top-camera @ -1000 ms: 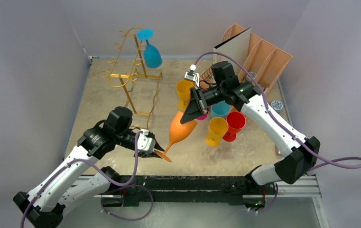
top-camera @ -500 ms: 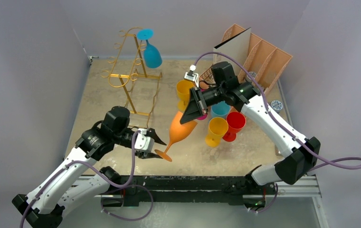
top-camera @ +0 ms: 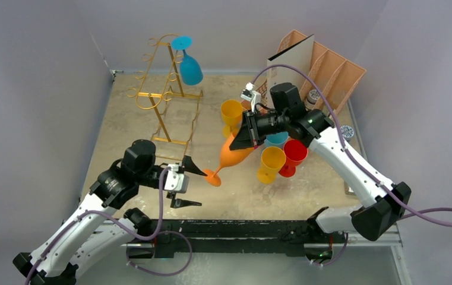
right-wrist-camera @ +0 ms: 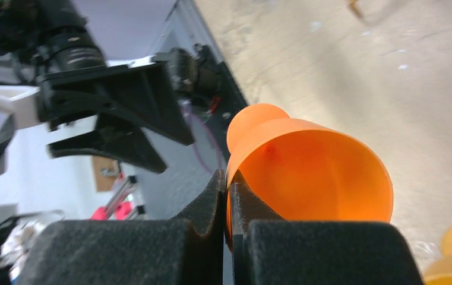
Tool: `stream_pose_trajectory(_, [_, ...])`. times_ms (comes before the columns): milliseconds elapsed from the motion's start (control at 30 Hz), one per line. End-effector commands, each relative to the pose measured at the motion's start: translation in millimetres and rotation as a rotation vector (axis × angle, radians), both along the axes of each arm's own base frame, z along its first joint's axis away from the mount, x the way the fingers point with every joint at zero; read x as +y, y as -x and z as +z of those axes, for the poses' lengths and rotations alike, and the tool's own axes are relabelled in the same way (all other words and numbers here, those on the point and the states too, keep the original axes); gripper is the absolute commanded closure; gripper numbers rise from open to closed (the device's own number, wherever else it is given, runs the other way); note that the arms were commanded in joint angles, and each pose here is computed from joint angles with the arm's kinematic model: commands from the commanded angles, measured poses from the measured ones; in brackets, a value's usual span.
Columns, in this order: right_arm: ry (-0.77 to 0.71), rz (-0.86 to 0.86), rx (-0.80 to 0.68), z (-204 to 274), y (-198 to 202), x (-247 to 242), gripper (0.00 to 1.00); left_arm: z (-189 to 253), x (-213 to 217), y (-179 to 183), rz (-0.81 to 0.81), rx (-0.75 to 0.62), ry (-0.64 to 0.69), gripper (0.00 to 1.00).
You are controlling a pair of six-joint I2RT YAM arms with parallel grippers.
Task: Take the wine glass off the wine glass rack
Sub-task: Place the wine glass at the center of the board.
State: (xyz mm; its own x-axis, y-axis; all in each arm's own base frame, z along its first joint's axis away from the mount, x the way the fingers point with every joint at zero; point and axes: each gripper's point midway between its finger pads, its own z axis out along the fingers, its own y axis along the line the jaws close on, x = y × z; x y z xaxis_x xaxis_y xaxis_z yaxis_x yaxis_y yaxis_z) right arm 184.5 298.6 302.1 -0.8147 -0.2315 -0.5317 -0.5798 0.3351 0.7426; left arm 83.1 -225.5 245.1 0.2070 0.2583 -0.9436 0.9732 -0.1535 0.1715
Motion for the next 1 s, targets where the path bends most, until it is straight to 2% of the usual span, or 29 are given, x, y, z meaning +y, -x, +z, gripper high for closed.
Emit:
stream_pose_trajectory(0, [0.123,-0.151,-0.175,-16.1,-28.4,-15.1,1.00,10.5,-3.0,-4.8,0.044,0.001,0.063,0.18])
stream_pose_trajectory(100, [0.295,-0.143,-0.273,-38.7,-30.5,-22.8,1.00,14.4,-5.0,-21.4,0.151,0.025,0.083,0.16])
stream_pose_trajectory(200, [0.462,-0.091,-0.435,-56.8,-30.5,-21.5,1.00,17.3,-8.1,-42.7,0.282,0.098,0.092,0.14])
stream_pose_trajectory(400, [0.647,-0.200,-0.580,-82.7,-59.2,-35.1,1.00,22.8,-11.4,-68.4,0.445,0.232,0.084,0.13])
stream_pose_trajectory(733, [0.623,-0.242,-0.600,-105.4,-68.2,-21.8,1.00,41.0,-0.6,-94.2,0.681,0.336,0.156,0.11])
stream_pose_trajectory(967, [0.602,-0.220,-0.516,-128.7,-59.7,-11.8,1.00,59.8,5.2,-89.8,0.675,0.277,0.211,0.10])
